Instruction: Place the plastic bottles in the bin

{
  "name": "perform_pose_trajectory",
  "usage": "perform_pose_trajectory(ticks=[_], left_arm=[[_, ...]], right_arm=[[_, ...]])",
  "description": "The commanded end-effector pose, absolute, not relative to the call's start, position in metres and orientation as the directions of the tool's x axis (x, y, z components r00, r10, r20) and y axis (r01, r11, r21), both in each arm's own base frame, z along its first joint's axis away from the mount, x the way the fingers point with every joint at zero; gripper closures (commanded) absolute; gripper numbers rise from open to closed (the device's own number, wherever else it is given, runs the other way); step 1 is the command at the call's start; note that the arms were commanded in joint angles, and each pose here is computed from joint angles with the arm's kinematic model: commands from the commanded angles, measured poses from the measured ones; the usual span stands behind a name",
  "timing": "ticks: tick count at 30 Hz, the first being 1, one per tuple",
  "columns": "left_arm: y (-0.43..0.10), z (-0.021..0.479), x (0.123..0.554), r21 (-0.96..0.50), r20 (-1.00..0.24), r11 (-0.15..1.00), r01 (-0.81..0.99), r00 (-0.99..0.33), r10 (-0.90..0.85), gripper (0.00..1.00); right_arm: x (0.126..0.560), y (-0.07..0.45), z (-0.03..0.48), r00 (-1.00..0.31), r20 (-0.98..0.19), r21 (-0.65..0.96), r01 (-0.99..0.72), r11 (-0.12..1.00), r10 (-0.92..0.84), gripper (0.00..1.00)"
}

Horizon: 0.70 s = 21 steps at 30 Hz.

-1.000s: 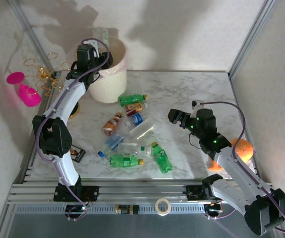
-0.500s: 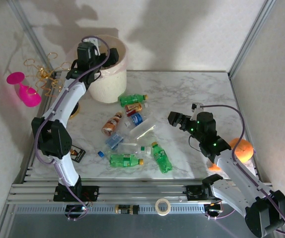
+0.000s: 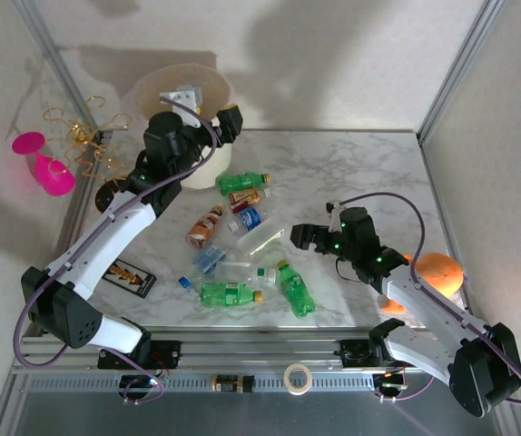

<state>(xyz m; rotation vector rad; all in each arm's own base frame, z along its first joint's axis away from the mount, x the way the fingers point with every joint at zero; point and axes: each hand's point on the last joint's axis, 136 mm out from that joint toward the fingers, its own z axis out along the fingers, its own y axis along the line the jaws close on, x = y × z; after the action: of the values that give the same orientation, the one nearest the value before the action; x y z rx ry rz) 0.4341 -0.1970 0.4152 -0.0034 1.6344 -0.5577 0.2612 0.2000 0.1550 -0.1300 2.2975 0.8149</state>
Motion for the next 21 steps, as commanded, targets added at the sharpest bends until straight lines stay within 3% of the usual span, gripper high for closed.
perform_pose_trajectory(ticks=[1,13,21], left_arm=[[-0.227,0.405,0.415,-0.417,-0.909,0.812,0.409,-0.189,-0.372,0.0],[-0.235,0.316,0.376,-0.528,-0.847,0.761,0.376,-0.297,-0.441,0.0],[-0.221,0.279,0.359,-0.561,-0.818,0.764,0.318,-0.356,-0.452,0.0]], right_arm=[[0.247,0.205,0.145,-0.793,-0.609,0.463,-0.332,0.822,0.023,0.01],[0.196,0.231,0.096,-0.863,-0.443,0.349,-0.415,0.84,-0.243,0.02],[0.169,0.216,0.06,-0.908,-0.307,0.281,-0.371,0.885,-0.284,0.06]])
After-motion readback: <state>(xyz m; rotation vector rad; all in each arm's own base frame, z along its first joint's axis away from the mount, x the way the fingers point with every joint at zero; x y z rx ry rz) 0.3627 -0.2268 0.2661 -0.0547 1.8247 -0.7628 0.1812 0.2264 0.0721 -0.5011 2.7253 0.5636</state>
